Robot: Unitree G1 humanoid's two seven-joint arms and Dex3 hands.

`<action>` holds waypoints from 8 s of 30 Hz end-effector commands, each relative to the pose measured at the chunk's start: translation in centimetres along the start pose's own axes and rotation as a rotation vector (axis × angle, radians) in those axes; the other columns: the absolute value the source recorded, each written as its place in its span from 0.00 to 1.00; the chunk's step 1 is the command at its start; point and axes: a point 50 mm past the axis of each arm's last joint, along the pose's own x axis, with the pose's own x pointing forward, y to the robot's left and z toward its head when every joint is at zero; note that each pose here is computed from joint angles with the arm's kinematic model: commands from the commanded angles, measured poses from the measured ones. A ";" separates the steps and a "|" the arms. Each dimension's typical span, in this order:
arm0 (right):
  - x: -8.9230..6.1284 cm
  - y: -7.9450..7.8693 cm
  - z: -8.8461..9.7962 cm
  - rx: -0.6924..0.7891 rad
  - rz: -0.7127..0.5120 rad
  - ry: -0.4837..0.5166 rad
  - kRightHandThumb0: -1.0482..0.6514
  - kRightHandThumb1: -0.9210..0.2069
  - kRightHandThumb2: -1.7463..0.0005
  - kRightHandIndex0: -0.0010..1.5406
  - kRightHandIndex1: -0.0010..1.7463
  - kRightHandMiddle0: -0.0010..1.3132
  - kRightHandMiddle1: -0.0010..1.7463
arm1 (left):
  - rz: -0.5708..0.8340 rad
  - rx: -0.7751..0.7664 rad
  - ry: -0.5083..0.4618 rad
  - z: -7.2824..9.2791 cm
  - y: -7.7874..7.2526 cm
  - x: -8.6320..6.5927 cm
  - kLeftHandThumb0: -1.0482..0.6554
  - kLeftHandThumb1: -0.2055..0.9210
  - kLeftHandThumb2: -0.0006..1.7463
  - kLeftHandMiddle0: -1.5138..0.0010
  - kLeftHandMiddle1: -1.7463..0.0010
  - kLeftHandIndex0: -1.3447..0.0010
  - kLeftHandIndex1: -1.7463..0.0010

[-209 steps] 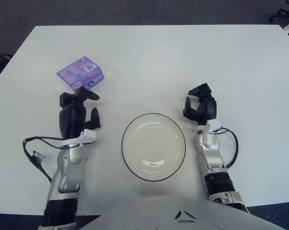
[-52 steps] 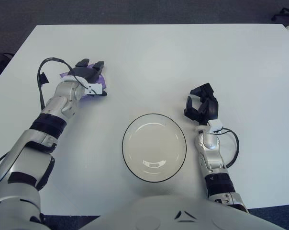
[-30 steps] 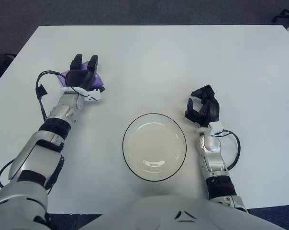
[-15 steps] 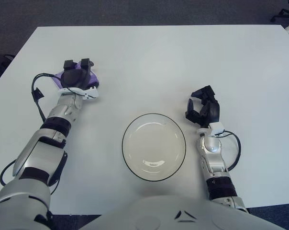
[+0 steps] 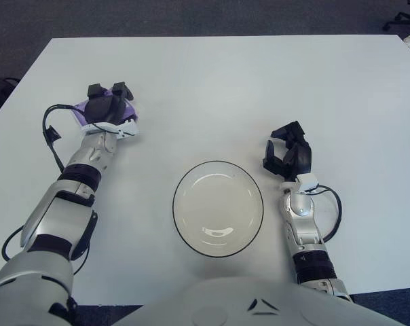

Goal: Put the tissue paper into the plate.

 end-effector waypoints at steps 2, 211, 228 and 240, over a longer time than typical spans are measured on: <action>-3.7 -2.5 -4.6 -0.099 -0.036 0.274 0.38 0.31 0.43 0.42 0.86 0.32 1.00 | -0.287 0.015 0.121 -3.0 -6.2 -5.1 0.62 0.14 0.96 0.40 0.09 0.49 0.00; -3.4 -1.0 -4.1 -0.050 -0.046 0.188 0.36 0.40 0.36 0.47 0.87 0.37 1.00 | -0.526 -0.724 -1.516 15.3 8.1 -15.9 0.10 0.98 0.53 0.98 0.89 0.99 0.89; -3.6 -1.4 -4.8 -0.102 -0.046 0.243 0.36 0.40 0.35 0.49 0.90 0.37 1.00 | -0.497 -0.287 -1.495 13.8 9.5 -14.9 0.00 1.00 0.47 1.00 1.00 1.00 1.00; -3.8 -0.7 -3.2 -0.104 -0.047 0.203 0.37 0.36 0.39 0.45 0.83 0.35 1.00 | -0.612 -0.025 -1.416 14.2 11.1 -14.4 0.00 1.00 0.40 1.00 1.00 1.00 1.00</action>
